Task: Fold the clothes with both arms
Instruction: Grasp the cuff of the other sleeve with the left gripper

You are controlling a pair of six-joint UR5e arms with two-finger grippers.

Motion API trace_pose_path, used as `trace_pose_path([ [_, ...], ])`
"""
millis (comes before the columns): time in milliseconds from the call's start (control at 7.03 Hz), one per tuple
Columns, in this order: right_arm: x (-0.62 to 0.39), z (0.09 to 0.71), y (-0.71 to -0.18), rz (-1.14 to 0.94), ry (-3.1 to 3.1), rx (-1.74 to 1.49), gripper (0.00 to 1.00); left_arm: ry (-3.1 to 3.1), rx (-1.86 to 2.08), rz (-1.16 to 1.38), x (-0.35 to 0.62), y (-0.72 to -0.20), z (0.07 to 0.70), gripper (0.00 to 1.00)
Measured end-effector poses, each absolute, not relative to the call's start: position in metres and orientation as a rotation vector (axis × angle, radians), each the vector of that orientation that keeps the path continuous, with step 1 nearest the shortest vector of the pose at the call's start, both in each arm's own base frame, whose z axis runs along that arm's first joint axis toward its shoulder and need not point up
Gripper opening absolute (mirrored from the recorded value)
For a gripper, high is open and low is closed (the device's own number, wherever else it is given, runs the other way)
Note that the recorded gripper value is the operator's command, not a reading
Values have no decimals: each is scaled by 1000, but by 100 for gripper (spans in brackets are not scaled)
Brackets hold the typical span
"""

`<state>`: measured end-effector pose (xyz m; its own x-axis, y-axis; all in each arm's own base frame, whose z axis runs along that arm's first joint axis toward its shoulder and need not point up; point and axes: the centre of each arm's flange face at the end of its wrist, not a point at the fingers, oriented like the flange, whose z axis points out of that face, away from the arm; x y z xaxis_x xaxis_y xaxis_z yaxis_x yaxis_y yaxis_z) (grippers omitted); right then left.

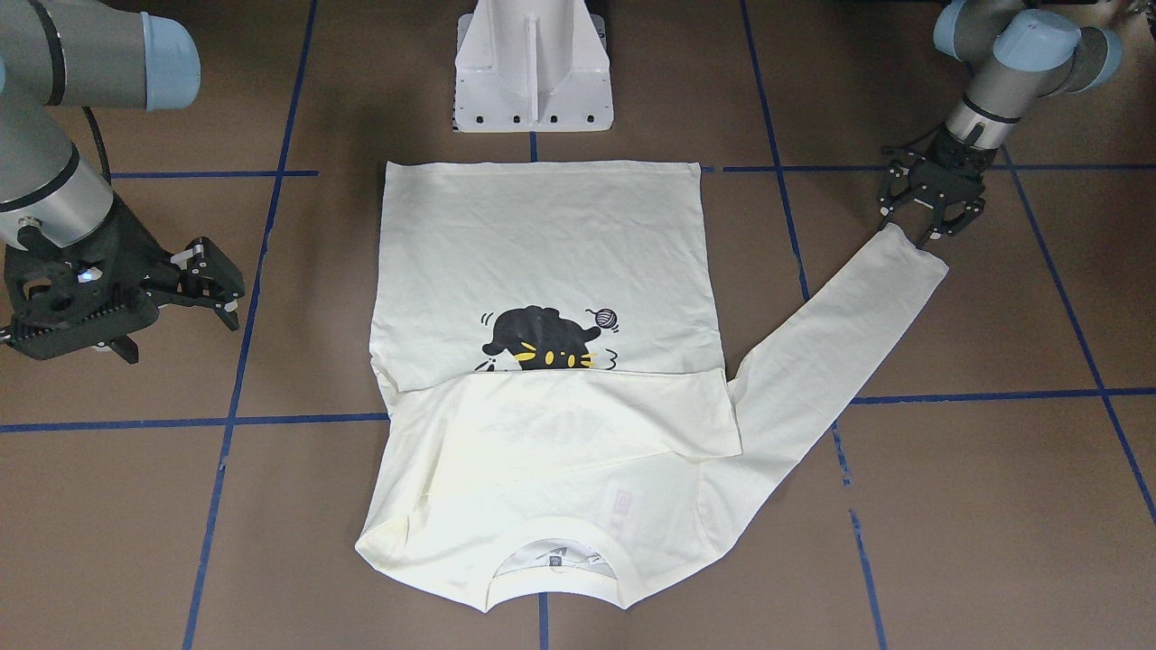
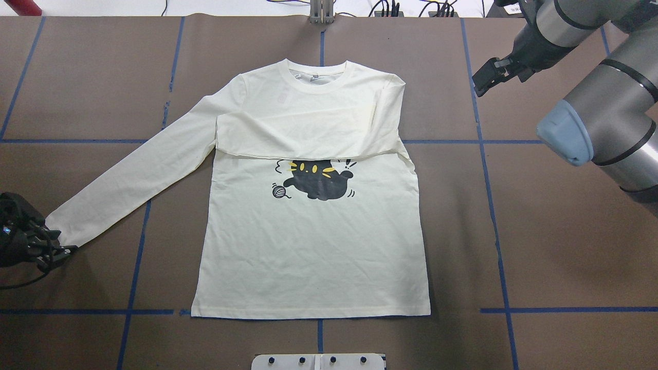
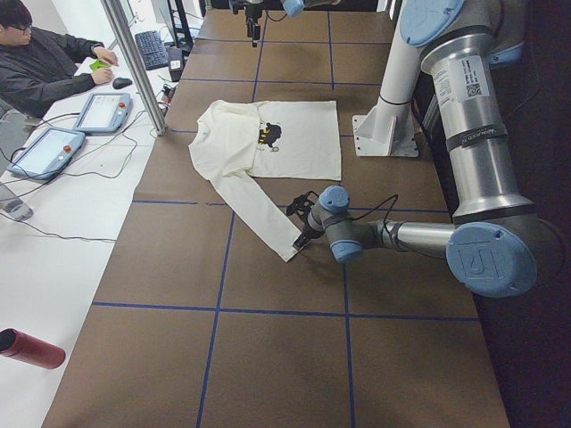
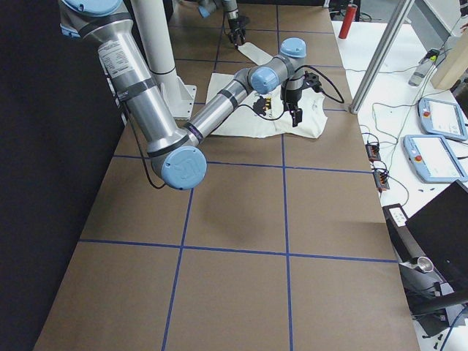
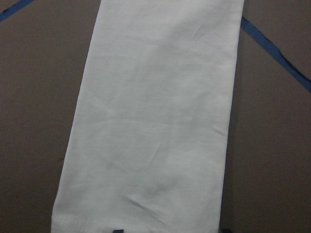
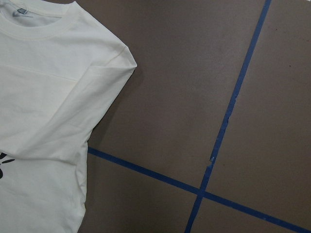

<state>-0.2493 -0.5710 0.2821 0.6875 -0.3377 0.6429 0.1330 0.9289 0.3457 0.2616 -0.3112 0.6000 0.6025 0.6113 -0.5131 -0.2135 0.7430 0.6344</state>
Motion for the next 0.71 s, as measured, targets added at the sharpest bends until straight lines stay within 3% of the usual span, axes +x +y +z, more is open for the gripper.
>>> trace_pose_path([
  [569,-249,283,-570,-269,-770,283,100,787,569,497,261,-318,597,0],
  [712,-249,286,-570,-267,-768,278,100,770,595,448,253,-341,590,0],
])
